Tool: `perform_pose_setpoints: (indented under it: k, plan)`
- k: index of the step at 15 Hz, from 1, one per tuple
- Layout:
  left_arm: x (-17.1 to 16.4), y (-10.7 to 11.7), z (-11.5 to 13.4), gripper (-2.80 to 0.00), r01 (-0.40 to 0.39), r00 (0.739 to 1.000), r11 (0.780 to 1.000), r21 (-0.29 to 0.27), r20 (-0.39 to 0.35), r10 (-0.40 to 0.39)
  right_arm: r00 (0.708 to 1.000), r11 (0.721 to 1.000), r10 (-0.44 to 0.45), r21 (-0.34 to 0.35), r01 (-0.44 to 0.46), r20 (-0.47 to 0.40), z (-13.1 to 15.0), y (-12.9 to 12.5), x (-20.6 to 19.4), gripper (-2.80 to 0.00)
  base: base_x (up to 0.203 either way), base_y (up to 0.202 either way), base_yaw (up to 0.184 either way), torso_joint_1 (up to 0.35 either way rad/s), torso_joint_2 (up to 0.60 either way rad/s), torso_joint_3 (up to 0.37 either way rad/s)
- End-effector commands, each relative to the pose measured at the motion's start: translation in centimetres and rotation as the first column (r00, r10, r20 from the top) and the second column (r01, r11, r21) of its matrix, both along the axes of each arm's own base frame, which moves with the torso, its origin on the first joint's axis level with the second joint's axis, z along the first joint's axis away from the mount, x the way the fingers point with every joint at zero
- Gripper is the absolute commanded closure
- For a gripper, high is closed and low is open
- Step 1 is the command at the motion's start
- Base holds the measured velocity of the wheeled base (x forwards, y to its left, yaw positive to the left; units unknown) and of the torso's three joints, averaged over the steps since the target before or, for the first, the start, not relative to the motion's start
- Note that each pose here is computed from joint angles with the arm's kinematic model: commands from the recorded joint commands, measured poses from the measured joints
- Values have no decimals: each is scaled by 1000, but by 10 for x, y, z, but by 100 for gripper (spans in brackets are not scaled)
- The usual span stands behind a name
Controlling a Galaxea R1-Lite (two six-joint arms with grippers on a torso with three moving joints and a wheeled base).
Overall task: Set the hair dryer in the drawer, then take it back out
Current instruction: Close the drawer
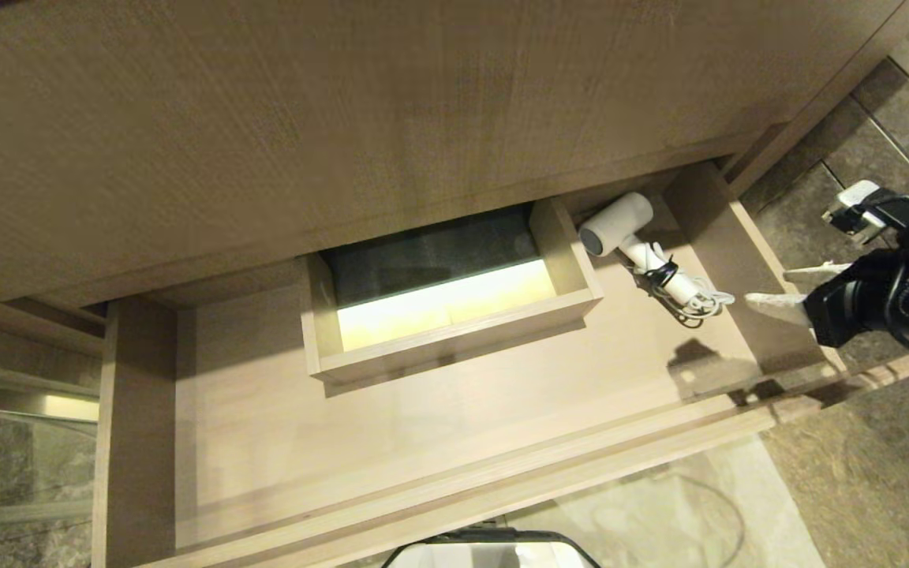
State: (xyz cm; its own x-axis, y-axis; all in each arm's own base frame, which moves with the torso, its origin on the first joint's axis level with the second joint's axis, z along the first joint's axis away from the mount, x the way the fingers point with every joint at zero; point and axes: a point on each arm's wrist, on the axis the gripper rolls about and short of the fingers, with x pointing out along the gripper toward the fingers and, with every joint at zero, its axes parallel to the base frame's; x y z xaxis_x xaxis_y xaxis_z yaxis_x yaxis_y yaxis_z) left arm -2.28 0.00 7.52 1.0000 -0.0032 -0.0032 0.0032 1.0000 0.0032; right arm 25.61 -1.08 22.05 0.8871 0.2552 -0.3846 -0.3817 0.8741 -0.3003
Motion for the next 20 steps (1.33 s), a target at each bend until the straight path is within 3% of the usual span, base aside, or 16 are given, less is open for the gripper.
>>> perform_pose_setpoints:
  k: [1, 4, 6, 10, 12, 16, 20]
  plan:
    - [0, 0, 0, 0, 0, 1000, 1000, 0, -1, 0, 1000, 1000, 11, -2, -11, 6, 22, 5, -46, 0, 0, 0, 0, 0, 0, 0]
    - [0, 0, 0, 0, 0, 1000, 1000, 0, -1, 0, 994, 998, -55, -34, 52, -98, 13, 6, -104, 0, 0, 0, 0, 0, 0, 0]
    - [0, 0, 0, 0, -2, 1000, 1000, 0, 0, 2, 936, 980, -182, -129, 149, -300, -19, 5, -137, 0, 0, 0, 0, 0, 0, 0]
    - [0, 0, 0, 0, 1, 1000, 1000, 0, -1, -1, 864, 969, -228, -192, 156, -449, -53, 4, -144, 0, 0, 0, 0, 0, 0, 0]
    - [0, 0, 0, 0, -1, 1000, 1000, 0, 0, 1, 841, 969, -229, -201, 146, -490, -64, 3, -135, 0, 0, 0, 0, 0, 0, 0]
    - [0, 0, 0, 0, -1, 1000, 1000, 0, -1, 1, 862, 967, -230, -205, 151, -451, -89, 1, -104, 0, 0, 0, 0, 0, 0, 0]
    - [0, 0, 0, 0, 0, 1000, 1000, 0, 0, 0, 877, 966, -224, -214, 143, -426, -96, -1, -75, 0, 0, 0, 0, 0, 0, 0]
